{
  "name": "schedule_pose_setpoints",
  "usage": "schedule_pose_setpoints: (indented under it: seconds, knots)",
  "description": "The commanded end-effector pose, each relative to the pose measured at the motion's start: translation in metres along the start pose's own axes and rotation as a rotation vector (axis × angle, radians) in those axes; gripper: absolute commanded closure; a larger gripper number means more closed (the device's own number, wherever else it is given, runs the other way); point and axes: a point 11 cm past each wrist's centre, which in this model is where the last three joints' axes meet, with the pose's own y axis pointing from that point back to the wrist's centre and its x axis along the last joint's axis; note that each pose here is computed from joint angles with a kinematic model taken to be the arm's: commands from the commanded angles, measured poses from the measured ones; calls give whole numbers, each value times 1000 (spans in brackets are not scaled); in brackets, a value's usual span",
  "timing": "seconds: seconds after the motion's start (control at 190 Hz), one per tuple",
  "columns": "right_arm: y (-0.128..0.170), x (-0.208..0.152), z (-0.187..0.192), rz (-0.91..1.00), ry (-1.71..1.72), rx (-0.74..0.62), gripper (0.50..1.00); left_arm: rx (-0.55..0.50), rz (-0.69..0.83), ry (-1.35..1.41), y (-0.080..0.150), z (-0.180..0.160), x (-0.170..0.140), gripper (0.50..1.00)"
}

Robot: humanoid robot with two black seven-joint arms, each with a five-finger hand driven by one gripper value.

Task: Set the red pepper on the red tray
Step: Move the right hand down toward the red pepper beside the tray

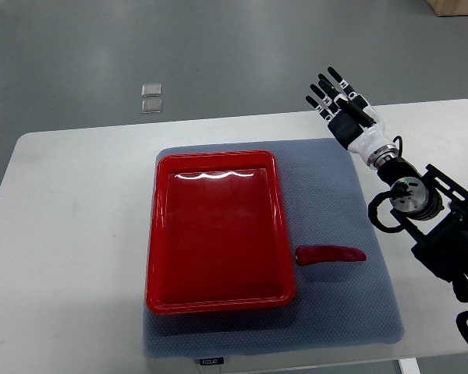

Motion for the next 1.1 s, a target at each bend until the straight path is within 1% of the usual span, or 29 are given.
schedule_pose_setpoints:
  seconds: [0.0,0.132,0.137,0.189,0.237,0.242,0.326,0.442,0.468,0.511,0.568,0.621,0.684,0.768,0.916,1.026,1.095]
  knots:
    - [0,0,-1,-2,1,0,587,0,0,-2,0,0,0,500]
    - [0,-1,-1,-6,2,0,587,0,0,-2,0,0,0,500]
    - [-1,-4,-1,-33,9,-4,587,0,0,-2,0,0,0,500]
    - [-2,-12,-2,-88,55,-23,587,0,0,-2,0,0,0,500]
    - [-2,-12,-2,-88,55,-23,587,0,0,-2,0,0,0,500]
    - [-6,-24,-10,-157,144,-40,587,0,0,-2,0,0,0,500]
    - [-5,-26,-23,-238,366,-102,587,0,0,0,0,0,0,500]
    - [-1,-37,-39,-414,819,-276,587,0,0,0,0,0,0,500]
    - [4,-36,-44,-451,938,-326,587,0,0,-2,0,0,0,500]
    - [9,-37,-51,-490,1048,-366,587,-1,-2,-2,0,1,-1,500]
    - [25,-45,-60,-589,1237,-446,587,-4,-1,-4,0,3,0,500]
    - [36,-54,-66,-647,1365,-472,587,-6,-1,-4,0,4,0,500]
    - [52,-64,-61,-723,1454,-500,587,-6,-1,-4,0,4,0,500]
    - [73,-66,-50,-788,1483,-547,587,-6,-3,-4,0,4,-1,500]
    - [110,-48,-26,-818,1433,-631,587,-6,-1,-3,0,4,0,500]
    - [124,-30,-12,-787,1452,-657,587,-6,0,-3,0,4,0,500]
    - [125,-25,-8,-761,1473,-636,589,-6,0,-3,0,4,0,500]
